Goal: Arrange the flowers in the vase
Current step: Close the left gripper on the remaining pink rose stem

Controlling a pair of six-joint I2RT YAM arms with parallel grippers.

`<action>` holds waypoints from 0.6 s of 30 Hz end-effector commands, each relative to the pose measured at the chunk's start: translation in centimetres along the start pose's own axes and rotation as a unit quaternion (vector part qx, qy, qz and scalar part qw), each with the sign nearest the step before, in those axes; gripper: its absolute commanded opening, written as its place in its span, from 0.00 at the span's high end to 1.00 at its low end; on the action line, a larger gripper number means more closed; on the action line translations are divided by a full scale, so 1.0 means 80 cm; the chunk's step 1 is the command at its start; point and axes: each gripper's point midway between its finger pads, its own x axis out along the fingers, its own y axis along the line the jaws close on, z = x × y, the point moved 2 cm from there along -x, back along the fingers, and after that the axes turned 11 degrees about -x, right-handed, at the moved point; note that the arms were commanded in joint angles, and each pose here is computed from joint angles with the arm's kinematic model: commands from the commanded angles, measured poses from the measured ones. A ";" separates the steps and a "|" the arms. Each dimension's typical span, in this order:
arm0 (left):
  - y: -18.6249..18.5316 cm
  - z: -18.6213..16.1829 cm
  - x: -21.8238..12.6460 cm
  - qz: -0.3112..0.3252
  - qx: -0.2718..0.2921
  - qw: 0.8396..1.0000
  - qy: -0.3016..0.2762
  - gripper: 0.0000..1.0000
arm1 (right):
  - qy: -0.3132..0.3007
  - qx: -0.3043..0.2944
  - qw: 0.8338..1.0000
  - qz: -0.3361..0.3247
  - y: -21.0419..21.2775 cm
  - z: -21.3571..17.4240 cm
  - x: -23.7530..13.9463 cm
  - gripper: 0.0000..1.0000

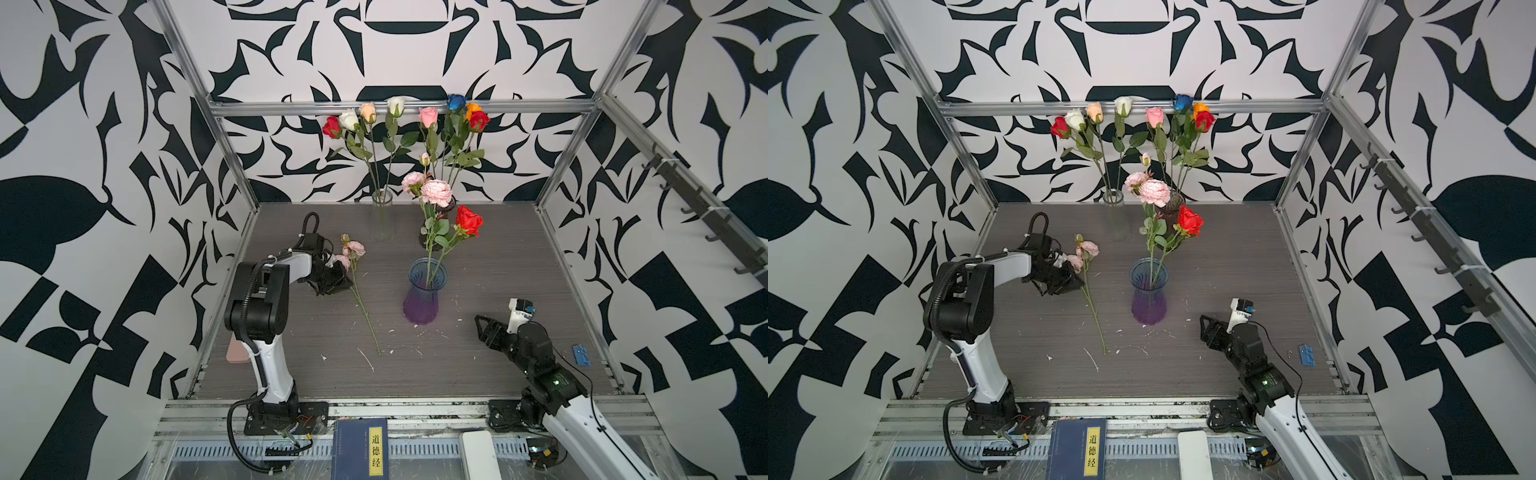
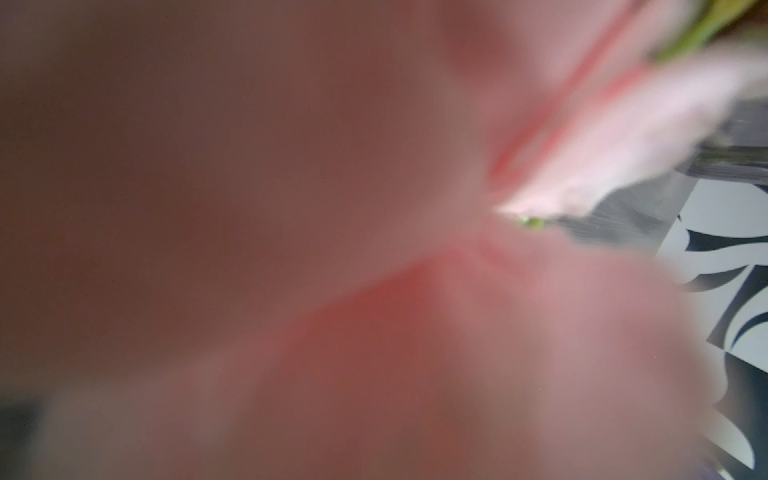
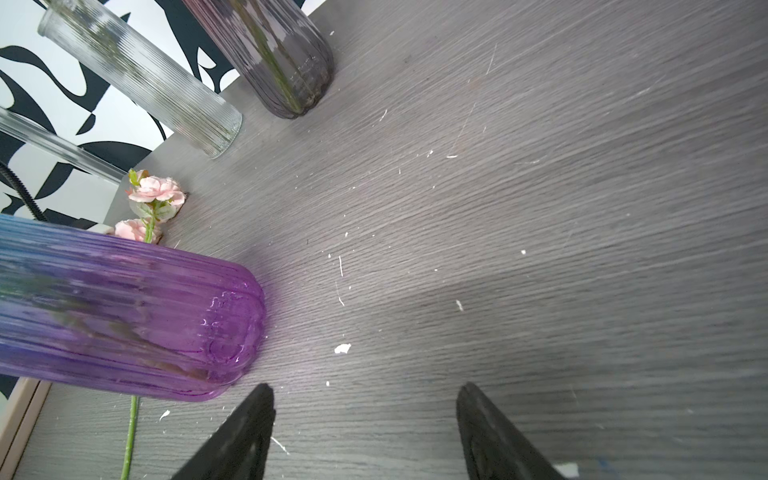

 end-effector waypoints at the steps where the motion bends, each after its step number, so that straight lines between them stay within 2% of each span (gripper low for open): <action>1: 0.000 0.006 -0.001 0.001 -0.004 1.000 -0.001 0.89 | 0.004 -0.001 1.000 -0.009 -0.003 -0.003 0.000 0.27; 8: -0.013 0.013 -0.030 -0.011 0.007 0.999 -0.029 1.00 | 0.004 -0.001 1.000 -0.009 -0.004 -0.003 0.000 0.27; 18: -0.051 0.007 -0.098 -0.050 0.039 0.995 -0.082 1.00 | 0.006 -0.001 1.000 -0.009 -0.004 -0.004 -0.001 0.27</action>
